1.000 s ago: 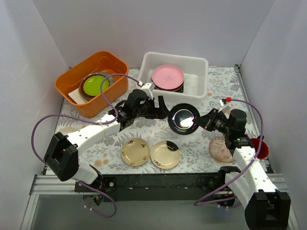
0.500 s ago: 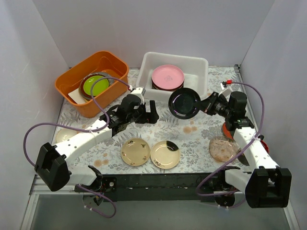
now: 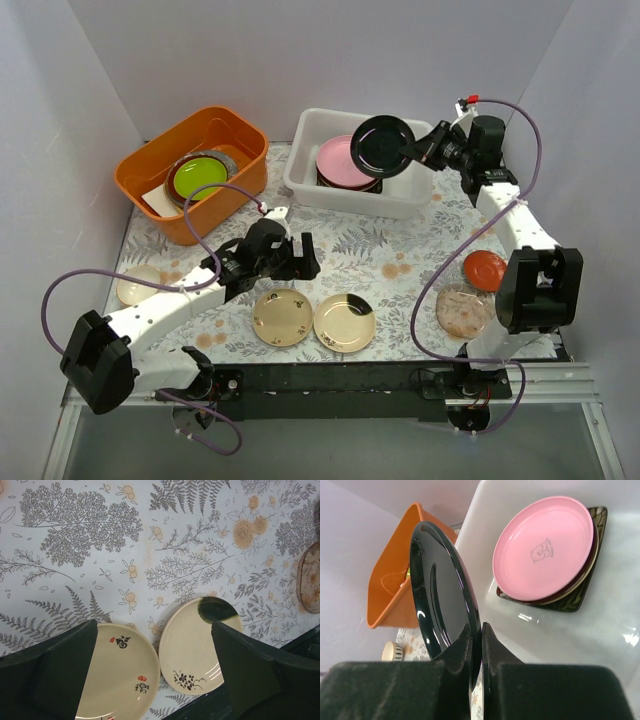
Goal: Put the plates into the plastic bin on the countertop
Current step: Place the plate in the plastic bin.
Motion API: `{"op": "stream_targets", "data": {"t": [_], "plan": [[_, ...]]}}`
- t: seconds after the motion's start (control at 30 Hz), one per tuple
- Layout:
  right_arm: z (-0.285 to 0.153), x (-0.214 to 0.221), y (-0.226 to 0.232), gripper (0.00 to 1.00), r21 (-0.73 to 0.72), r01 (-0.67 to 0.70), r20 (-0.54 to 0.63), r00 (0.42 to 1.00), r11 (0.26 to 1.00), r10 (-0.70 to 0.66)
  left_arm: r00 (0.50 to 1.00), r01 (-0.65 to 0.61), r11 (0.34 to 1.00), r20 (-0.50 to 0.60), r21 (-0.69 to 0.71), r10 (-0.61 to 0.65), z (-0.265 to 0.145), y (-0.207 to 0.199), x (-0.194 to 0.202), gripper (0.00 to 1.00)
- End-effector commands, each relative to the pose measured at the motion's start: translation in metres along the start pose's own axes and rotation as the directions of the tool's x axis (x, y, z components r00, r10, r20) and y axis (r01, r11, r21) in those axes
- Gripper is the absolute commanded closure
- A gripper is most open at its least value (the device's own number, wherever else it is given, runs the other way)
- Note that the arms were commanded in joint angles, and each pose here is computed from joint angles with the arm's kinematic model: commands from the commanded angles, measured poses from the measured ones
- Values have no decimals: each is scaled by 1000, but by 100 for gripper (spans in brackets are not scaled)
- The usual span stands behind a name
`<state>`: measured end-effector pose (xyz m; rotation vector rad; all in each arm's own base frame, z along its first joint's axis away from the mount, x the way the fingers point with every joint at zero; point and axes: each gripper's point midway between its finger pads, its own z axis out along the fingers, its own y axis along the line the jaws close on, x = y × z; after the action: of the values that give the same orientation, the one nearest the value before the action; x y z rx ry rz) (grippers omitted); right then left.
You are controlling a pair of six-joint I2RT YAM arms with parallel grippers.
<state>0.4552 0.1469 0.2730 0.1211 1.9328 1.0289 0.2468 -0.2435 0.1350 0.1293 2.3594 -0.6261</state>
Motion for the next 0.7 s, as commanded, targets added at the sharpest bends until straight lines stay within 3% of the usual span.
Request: {"op": "stream_targets", "data": {"t": [0.0, 0.43, 0.67], "plan": [[20, -33, 11, 99, -34, 12, 50, 999, 999, -10, 999, 26, 999, 26, 32, -27, -14, -3, 0, 2], [101, -37, 6, 99, -6, -2, -20, 1000, 1000, 2, 998, 56, 995, 17, 81, -57, -19, -5, 12, 2], [132, -19, -20, 99, 47, -22, -71, 997, 999, 25, 998, 63, 995, 16, 81, -65, -20, -3, 16, 2]]}}
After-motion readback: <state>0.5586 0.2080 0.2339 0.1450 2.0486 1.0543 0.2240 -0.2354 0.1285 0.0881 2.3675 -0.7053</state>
